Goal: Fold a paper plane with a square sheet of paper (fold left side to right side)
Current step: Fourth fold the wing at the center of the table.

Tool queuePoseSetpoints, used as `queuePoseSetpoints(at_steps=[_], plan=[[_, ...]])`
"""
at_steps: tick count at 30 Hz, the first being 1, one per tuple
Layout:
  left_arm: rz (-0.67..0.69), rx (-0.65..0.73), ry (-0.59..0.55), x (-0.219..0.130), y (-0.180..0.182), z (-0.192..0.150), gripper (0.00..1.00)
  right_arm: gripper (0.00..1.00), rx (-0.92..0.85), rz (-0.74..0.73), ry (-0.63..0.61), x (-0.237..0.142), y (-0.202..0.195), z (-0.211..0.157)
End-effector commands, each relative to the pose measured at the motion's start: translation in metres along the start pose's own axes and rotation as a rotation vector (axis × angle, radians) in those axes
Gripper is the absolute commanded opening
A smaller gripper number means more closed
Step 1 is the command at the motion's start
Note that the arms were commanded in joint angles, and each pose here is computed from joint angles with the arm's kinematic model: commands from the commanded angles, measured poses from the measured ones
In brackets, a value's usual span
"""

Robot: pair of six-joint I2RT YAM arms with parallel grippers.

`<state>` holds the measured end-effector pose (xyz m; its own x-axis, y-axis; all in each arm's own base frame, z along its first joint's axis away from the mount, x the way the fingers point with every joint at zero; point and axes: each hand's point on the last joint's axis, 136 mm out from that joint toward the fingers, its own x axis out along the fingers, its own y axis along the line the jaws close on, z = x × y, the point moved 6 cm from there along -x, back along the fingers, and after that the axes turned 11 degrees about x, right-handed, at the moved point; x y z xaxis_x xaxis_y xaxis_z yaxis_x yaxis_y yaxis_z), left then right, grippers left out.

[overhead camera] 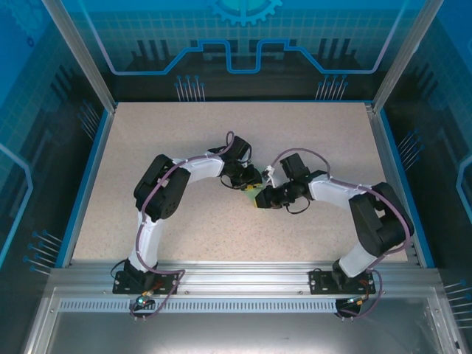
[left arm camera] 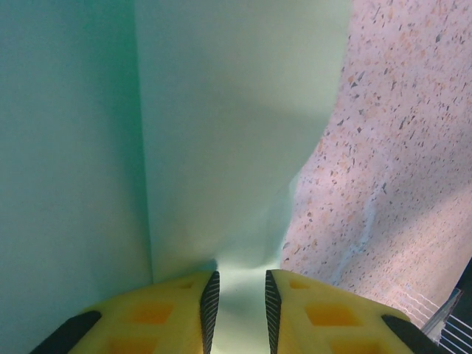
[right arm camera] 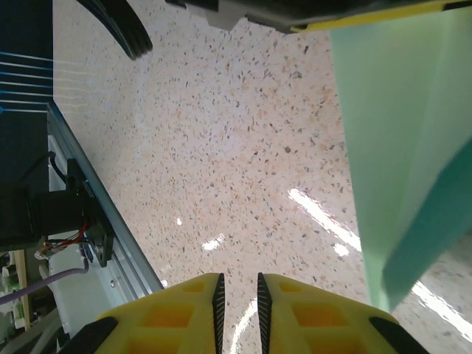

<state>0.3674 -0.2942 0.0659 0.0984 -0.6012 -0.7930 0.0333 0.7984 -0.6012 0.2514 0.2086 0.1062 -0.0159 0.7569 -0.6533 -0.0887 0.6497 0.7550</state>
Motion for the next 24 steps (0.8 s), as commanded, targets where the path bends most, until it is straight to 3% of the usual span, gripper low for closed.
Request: queuePoseSetpoints(at_steps=[1,24], plan=[[0.12,-0.062,0.094,0.012,0.027,-0.029,0.29,0.21,0.0,-0.024,-0.009,0.01,-0.002,0.01],[0.137,-0.054,0.094,0.012,0.027,-0.027,0.29,0.21,0.065,-0.14,0.003,0.016,-0.033,0.007]])
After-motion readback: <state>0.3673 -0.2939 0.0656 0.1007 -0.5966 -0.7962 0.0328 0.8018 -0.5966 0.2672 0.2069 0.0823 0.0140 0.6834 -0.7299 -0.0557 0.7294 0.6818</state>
